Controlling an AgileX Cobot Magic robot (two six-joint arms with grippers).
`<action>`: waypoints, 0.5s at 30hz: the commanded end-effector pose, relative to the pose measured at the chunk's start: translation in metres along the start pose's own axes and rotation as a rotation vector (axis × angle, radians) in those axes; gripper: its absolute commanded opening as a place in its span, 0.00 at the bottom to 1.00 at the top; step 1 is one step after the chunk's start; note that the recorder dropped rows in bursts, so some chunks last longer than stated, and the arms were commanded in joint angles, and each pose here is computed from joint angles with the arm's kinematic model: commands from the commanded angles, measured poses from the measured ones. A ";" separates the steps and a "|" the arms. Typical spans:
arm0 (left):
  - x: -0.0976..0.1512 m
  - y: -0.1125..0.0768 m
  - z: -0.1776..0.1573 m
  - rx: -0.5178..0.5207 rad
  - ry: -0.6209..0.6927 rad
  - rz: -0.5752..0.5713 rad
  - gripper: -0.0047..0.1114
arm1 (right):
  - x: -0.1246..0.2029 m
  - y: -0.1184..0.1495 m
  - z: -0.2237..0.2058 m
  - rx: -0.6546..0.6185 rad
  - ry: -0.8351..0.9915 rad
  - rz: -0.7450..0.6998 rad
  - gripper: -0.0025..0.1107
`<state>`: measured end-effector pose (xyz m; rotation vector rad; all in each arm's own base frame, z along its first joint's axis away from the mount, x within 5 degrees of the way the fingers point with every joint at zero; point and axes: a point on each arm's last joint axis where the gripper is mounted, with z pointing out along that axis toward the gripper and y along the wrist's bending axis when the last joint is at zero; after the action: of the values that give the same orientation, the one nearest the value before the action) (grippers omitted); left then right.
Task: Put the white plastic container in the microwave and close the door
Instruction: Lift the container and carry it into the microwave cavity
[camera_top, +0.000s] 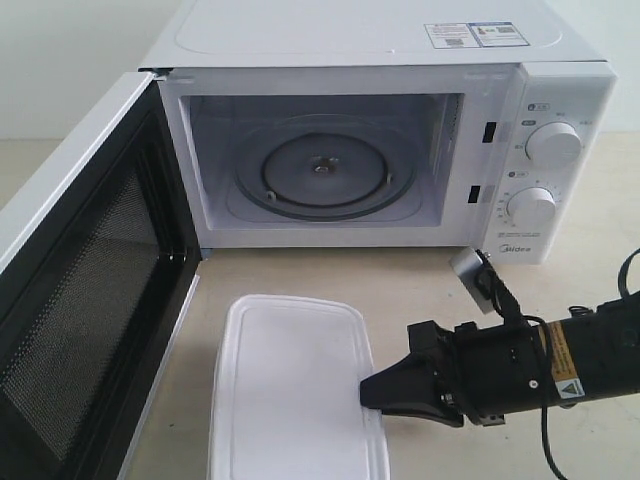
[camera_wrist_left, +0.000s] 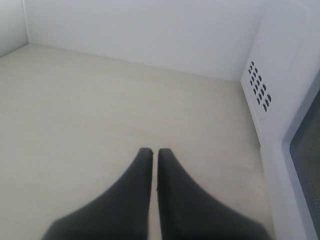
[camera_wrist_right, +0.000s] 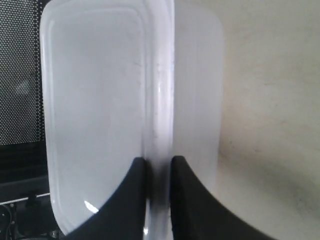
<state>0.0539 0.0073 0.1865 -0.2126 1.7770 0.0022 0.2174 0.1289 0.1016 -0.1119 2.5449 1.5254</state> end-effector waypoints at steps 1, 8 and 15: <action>0.001 0.000 0.000 0.006 0.000 0.001 0.08 | -0.007 0.017 -0.008 -0.038 -0.071 -0.028 0.02; 0.001 0.000 0.000 0.006 0.000 0.001 0.08 | -0.018 0.043 -0.027 -0.008 -0.210 -0.029 0.02; 0.001 0.000 0.000 0.006 0.000 0.001 0.08 | -0.026 0.053 -0.043 0.077 -0.358 0.062 0.02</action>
<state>0.0539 0.0073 0.1865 -0.2126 1.7770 0.0022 0.2282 0.1169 0.1653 0.1554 2.3697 1.3325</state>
